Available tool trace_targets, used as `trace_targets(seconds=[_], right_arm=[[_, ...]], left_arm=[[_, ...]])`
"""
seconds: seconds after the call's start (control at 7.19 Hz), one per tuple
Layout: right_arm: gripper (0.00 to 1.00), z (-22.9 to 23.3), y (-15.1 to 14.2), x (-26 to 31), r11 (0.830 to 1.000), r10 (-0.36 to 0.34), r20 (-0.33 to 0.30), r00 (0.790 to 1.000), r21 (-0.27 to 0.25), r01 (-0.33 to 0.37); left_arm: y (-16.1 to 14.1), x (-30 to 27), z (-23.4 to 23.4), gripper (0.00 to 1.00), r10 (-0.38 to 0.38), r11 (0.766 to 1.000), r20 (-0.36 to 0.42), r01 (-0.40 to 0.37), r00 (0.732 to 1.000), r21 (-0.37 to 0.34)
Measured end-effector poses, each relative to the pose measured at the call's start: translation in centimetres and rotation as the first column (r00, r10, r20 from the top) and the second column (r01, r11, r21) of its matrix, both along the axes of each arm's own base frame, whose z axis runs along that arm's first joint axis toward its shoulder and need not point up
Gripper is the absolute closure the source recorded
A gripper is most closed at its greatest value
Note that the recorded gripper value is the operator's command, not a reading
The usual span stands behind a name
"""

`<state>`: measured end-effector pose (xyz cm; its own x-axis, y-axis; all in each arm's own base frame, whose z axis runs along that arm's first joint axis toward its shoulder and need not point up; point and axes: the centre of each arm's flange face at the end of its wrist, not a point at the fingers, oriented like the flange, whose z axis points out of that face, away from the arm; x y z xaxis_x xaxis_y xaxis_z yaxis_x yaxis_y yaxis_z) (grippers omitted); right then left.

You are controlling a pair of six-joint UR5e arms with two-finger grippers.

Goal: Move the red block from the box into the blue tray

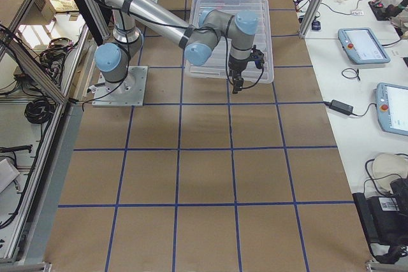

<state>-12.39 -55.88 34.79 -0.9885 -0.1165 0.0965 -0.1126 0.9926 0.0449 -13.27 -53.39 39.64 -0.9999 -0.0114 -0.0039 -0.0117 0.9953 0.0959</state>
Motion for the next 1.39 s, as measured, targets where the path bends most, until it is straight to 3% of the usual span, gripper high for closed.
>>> trace_targets(seconds=[0.14, 0.56, 1.39], right_arm=[[0.0, 0.0, 0.0, -0.2, 1.0, 0.016, 0.001, 1.0, 0.002, -0.016], [0.0, -0.8, -0.3, -0.4, 0.998, 0.062, 0.01, 0.998, 0.015, -0.062], [0.0, -1.1, -1.0, -0.7, 0.994, 0.103, 0.014, 0.995, 0.024, -0.103]], left_arm=[[0.1, -0.1, -0.4, 0.0, -0.002, 1.0, -0.001, 0.002, 1.0, 0.003], [-0.2, -1.3, -2.5, 0.17, -0.016, 0.999, -0.011, 0.016, 1.0, 0.029], [0.1, -2.4, -11.1, 0.22, -0.027, 0.998, -0.054, 0.03, 0.998, 0.049]])
